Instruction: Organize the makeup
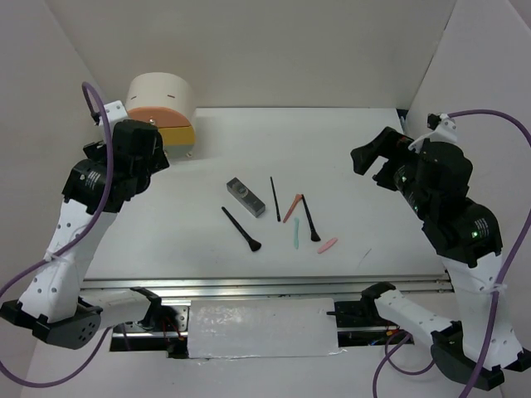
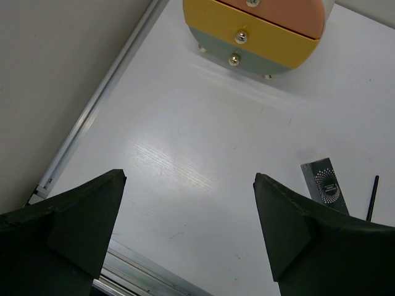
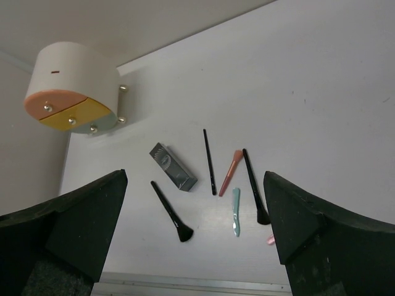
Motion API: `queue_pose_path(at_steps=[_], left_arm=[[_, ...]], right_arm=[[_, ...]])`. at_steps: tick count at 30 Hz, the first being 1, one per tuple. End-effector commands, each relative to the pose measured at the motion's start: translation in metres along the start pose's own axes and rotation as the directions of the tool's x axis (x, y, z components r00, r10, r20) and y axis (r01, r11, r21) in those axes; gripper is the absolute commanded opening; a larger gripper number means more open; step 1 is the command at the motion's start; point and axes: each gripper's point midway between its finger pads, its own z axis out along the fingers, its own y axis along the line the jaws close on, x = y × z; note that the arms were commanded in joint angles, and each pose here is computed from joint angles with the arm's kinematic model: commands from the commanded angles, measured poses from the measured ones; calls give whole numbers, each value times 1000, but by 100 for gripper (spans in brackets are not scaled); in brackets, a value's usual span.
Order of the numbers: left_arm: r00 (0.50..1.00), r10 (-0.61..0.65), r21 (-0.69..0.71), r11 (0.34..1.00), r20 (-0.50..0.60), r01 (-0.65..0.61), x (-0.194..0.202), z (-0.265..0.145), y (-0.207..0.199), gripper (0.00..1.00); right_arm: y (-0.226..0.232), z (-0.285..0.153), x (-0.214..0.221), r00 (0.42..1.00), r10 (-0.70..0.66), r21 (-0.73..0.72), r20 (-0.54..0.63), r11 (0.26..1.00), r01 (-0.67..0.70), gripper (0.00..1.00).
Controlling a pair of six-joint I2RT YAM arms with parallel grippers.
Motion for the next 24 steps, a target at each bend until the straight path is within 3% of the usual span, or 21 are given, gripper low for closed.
queue_pose_path(at_steps=[1, 5, 9, 12, 13, 15, 16, 17, 18, 19, 20, 23, 24], left_arm=[[999, -42, -3, 999, 22, 42, -13, -3, -2, 99], [996, -86, 10, 996, 35, 86, -16, -5, -3, 99], [966, -255, 74, 965, 49, 251, -20, 13, -26, 99], [944, -316, 247, 911, -92, 329, -8, 42, -76, 99], [929, -343, 349, 861, -142, 371, -13, 46, -102, 99], [882, -428, 361, 804, -198, 472, -8, 78, -106, 99], [858, -462, 471, 720, -223, 510, -25, 82, -124, 99], [811, -537, 452, 679, -231, 579, -34, 102, -109, 99], [788, -558, 450, 652, -262, 611, -26, 118, -104, 98], [772, -573, 525, 584, -275, 620, -40, 120, -108, 97], [730, -613, 494, 555, -300, 669, -31, 142, -94, 97], [673, -678, 576, 436, -296, 692, -46, 158, -80, 99], [658, -684, 559, 426, -315, 711, -28, 168, -76, 99]], right_arm=[[12, 4, -17, 997, 17, -40, 71, 999, -14, 100], [22, 7, -17, 996, 15, -100, 83, 995, -7, 100], [27, 21, -3, 1000, 23, -111, 20, 994, -21, 100], [40, 37, 18, 996, -5, -163, -85, 987, -9, 100], [49, 36, 22, 994, -9, -211, -105, 977, -14, 100], [55, 35, 32, 991, -10, -260, -133, 965, -25, 100], [64, 32, 34, 989, -11, -312, -145, 950, -35, 100], [66, 30, 38, 988, -12, -333, -154, 942, -40, 100], [65, 28, 44, 985, -15, -344, -170, 938, -45, 100], [66, 26, 47, 984, -16, -356, -179, 933, -49, 100], [68, 23, 52, 980, -23, -372, -196, 927, -53, 100], [60, 19, 58, 979, -25, -358, -202, 932, -50, 100], [58, 14, 59, 980, -25, -359, -197, 932, -49, 100]])
